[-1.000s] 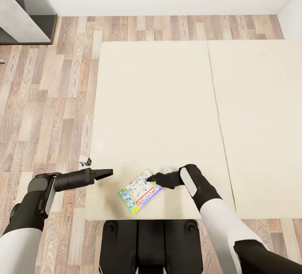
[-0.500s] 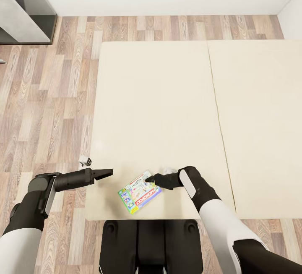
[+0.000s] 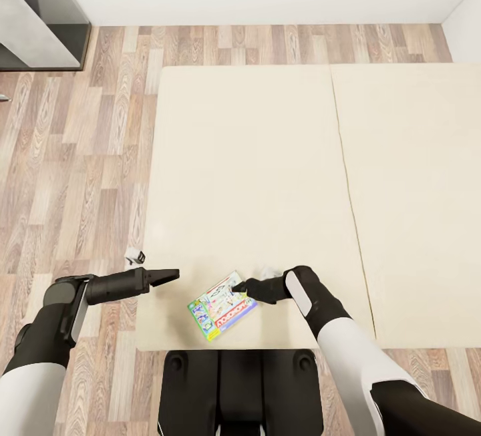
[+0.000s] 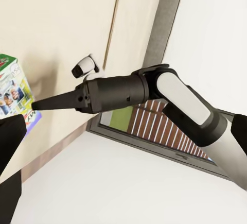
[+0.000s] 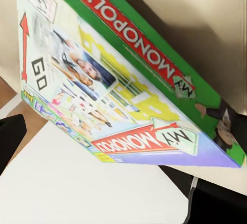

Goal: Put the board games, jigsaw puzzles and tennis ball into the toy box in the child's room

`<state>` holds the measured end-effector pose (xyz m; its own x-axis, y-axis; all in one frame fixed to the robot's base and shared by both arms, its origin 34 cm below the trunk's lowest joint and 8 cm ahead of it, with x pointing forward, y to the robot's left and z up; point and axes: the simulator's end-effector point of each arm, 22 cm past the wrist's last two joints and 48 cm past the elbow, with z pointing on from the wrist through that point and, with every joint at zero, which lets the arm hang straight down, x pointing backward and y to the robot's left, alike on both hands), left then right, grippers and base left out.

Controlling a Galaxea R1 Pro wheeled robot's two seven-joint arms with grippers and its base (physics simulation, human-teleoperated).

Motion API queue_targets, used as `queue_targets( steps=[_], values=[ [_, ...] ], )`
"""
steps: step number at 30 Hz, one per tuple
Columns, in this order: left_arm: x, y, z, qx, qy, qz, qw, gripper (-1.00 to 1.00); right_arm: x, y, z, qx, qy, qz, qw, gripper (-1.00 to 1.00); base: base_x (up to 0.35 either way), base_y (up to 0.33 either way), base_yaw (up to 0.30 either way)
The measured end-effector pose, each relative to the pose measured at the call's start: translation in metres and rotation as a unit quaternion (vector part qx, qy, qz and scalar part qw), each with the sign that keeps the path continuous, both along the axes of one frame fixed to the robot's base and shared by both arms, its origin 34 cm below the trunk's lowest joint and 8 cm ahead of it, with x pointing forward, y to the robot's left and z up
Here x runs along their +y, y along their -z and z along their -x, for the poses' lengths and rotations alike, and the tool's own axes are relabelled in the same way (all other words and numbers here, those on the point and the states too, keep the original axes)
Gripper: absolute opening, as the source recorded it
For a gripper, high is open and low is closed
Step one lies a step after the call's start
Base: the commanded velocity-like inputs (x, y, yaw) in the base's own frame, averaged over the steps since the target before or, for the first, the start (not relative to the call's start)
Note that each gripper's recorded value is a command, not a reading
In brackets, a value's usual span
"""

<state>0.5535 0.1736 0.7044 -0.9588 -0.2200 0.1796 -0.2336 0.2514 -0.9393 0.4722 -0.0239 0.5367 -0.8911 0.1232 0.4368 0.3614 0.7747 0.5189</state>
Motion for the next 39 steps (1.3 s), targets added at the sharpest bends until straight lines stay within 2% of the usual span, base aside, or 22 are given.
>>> queue_targets(
  steps=[6,12,18,26,39],
  values=[
    [0.004,0.000,0.000,0.000,0.001,-0.003,1.0000,1.00,-0.003,0.004,0.009,0.008,-0.013,0.013,0.9998,1.00,0.000,0.000,0.000],
    [0.005,0.000,0.000,0.000,0.001,-0.005,1.0000,1.00,-0.004,0.006,0.019,0.008,-0.043,0.023,0.9988,1.00,0.000,0.000,0.000],
    [0.007,0.001,0.000,0.000,0.002,-0.007,1.0000,1.00,-0.008,0.008,0.024,0.011,-0.054,0.035,0.9979,1.00,0.000,0.000,0.000],
    [0.007,0.001,0.000,0.000,0.003,-0.007,1.0000,1.00,-0.011,0.011,0.035,0.023,-0.062,0.044,0.9968,1.00,0.000,0.000,0.000],
    [0.007,0.001,0.000,-0.001,0.002,-0.006,1.0000,1.00,-0.009,0.010,0.038,0.027,-0.062,0.039,0.9970,1.00,0.000,0.000,0.000]
  ],
)
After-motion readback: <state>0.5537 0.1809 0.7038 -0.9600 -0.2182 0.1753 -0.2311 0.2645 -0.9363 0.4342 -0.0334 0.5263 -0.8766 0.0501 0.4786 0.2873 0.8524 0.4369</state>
